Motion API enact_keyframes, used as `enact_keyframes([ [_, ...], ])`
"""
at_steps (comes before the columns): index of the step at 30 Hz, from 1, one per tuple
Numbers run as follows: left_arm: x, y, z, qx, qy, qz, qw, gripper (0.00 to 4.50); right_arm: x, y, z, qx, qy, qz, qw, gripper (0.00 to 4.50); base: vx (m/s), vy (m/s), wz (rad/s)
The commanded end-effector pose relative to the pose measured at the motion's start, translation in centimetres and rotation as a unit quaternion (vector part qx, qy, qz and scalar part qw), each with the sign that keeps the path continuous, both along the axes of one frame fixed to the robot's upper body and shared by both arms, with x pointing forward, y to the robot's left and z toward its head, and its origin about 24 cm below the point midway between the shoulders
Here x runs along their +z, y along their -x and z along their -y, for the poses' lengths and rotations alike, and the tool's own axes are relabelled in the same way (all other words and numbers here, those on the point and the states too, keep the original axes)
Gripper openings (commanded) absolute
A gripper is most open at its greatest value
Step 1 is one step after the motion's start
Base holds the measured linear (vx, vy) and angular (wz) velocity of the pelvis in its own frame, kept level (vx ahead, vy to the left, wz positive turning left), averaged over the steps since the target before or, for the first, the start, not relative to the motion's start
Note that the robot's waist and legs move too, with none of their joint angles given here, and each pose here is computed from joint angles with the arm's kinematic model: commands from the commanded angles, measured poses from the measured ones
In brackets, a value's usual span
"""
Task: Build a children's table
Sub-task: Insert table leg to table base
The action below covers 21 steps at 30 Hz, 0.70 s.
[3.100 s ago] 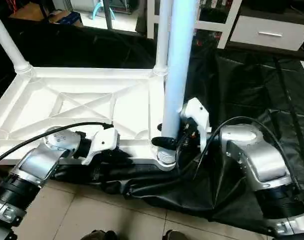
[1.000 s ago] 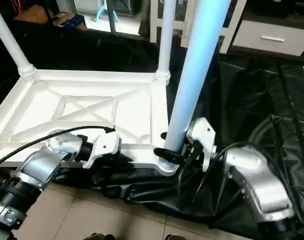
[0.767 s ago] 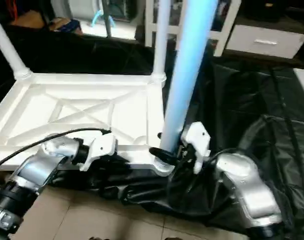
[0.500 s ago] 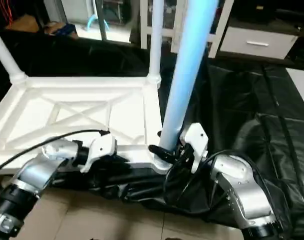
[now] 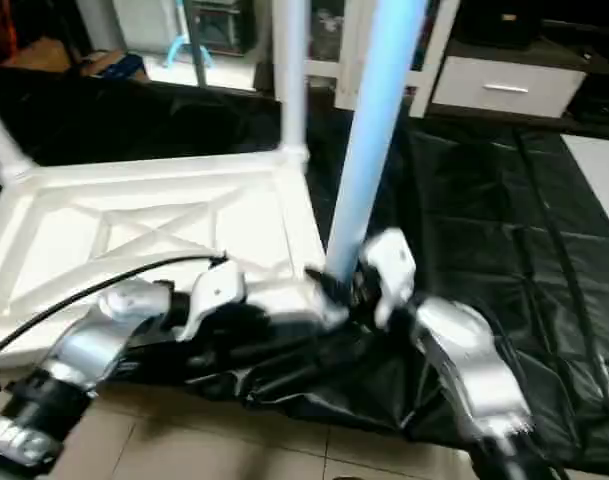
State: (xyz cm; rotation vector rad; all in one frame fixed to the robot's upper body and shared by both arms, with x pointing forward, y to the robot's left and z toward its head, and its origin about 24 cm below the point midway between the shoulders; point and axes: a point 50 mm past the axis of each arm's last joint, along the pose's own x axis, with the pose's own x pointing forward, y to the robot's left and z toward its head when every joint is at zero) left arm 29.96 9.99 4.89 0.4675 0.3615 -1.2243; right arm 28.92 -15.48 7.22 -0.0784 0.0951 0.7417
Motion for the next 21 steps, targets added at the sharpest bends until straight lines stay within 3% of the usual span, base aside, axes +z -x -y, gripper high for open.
enact_keyframes([
  [1,0.6,-0.4,1.2,0.021,0.045,0.001,0.999,0.00,-5.2,0.3,2.7,-0.108,0.058,-0.130,0.984,1.86,0.000,0.000,0.00],
  [6,1.5,-1.7,3.9,0.051,0.056,0.003,0.997,0.00,-5.4,-2.3,2.6,-0.188,0.069,-0.135,0.970,1.86,0.000,0.000,0.00],
  [8,2.1,-3.0,6.0,0.123,0.064,0.004,0.990,0.00,-5.4,-4.1,2.5,-0.248,0.089,-0.120,0.957,1.86,0.000,0.000,0.00],
  [11,2.4,-3.6,6.9,0.175,0.071,0.003,0.982,0.00,-5.1,-4.8,2.3,-0.272,0.102,-0.098,0.952,1.86,0.000,0.000,0.00],
  [12,2.8,-4.1,7.8,0.219,0.085,0.001,0.972,0.00,-4.5,-5.6,2.0,-0.302,0.108,-0.076,0.944,1.86,0.000,0.000,0.00],
  [16,3.5,-4.8,8.6,0.268,0.112,0.011,0.957,0.00,-4.2,-6.3,1.4,-0.336,0.087,-0.068,0.935,1.86,0.000,0.000,0.00],
  [21,3.8,-5.2,8.6,0.285,0.118,0.011,0.951,0.00,-4.2,-6.8,1.0,-0.353,0.074,-0.063,0.931,1.86,0.000,0.000,0.00],
])
